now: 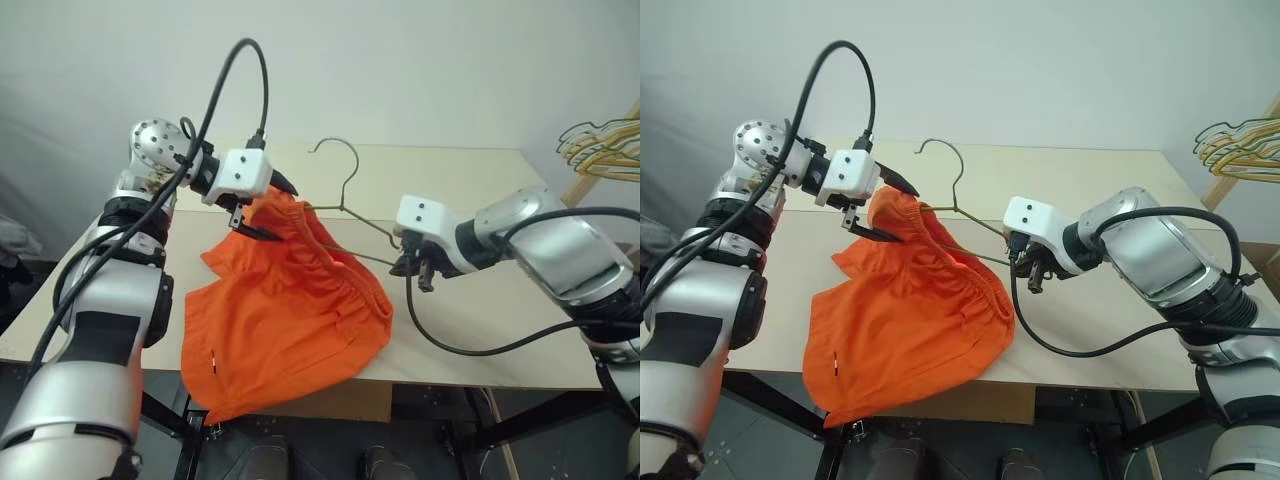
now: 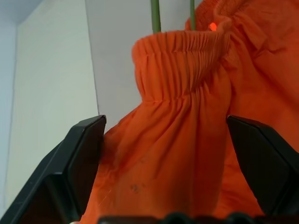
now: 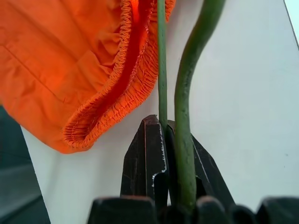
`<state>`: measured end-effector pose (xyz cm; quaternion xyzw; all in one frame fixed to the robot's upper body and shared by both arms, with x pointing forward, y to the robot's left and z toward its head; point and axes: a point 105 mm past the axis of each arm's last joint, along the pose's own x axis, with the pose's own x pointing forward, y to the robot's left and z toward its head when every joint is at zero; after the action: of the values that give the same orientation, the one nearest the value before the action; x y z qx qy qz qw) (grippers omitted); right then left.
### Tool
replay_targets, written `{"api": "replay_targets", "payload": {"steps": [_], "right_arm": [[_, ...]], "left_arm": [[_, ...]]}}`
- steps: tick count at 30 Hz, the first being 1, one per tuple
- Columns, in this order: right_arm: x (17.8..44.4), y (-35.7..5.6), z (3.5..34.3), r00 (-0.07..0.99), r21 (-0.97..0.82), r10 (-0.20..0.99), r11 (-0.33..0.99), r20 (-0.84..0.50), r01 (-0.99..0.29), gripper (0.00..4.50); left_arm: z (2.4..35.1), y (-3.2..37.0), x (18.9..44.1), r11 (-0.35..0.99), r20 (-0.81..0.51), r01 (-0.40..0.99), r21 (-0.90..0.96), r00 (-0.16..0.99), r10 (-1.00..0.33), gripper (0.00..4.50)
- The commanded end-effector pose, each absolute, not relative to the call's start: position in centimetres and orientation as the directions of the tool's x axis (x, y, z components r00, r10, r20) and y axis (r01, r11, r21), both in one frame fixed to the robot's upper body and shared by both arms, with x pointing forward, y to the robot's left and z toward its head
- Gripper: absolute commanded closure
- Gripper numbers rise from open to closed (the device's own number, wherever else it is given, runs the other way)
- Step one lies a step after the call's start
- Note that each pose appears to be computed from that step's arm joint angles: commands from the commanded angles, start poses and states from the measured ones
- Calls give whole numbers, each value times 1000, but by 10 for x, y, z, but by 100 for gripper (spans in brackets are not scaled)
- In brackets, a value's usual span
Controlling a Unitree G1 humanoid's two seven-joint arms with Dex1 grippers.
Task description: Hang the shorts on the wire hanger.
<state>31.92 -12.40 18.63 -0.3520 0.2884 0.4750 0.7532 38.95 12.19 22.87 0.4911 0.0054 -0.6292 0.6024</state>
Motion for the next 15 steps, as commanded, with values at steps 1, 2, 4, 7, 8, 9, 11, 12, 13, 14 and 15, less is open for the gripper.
{"api": "replay_targets", "payload": {"steps": [1, 2, 4, 7, 8, 9, 11, 12, 13, 14, 15], "right_arm": [[318, -119, 206, 411, -324, 525, 253, -745, -911, 450], [318, -118, 207, 408, -325, 526, 247, -746, -913, 450], [318, -117, 208, 406, -327, 526, 241, -747, -914, 450], [318, -116, 210, 406, -331, 528, 235, -746, -914, 450], [318, -116, 211, 406, -332, 529, 234, -745, -914, 450], [318, -115, 212, 404, -331, 533, 233, -743, -915, 450], [317, -113, 214, 400, -327, 540, 231, -740, -916, 450], [317, -113, 215, 400, -327, 542, 231, -739, -916, 450], [317, -113, 215, 400, -327, 542, 231, -739, -916, 450], [317, -113, 216, 401, -327, 543, 233, -738, -916, 450], [318, -112, 216, 402, -326, 543, 235, -737, -916, 450]], "left_arm": [[237, 117, 394, -295, -643, 733, 613, 247, -725, 4], [234, 117, 395, -291, -651, 739, 608, 255, -715, 4], [229, 118, 397, -294, -671, 747, 596, 263, -693, 4], [223, 121, 397, -317, -702, 751, 579, 262, -662, 4], [220, 122, 398, -320, -710, 753, 575, 265, -652, 4], [218, 123, 399, -323, -719, 755, 571, 269, -641, 4], [214, 123, 400, -323, -723, 754, 573, 279, -631, 21], [213, 123, 401, -318, -721, 753, 575, 283, -632, 43], [213, 122, 401, -316, -719, 754, 577, 285, -634, 65], [212, 122, 401, -313, -717, 755, 576, 283, -636, 96], [212, 122, 401, -312, -717, 756, 575, 282, -638, 127]]}}
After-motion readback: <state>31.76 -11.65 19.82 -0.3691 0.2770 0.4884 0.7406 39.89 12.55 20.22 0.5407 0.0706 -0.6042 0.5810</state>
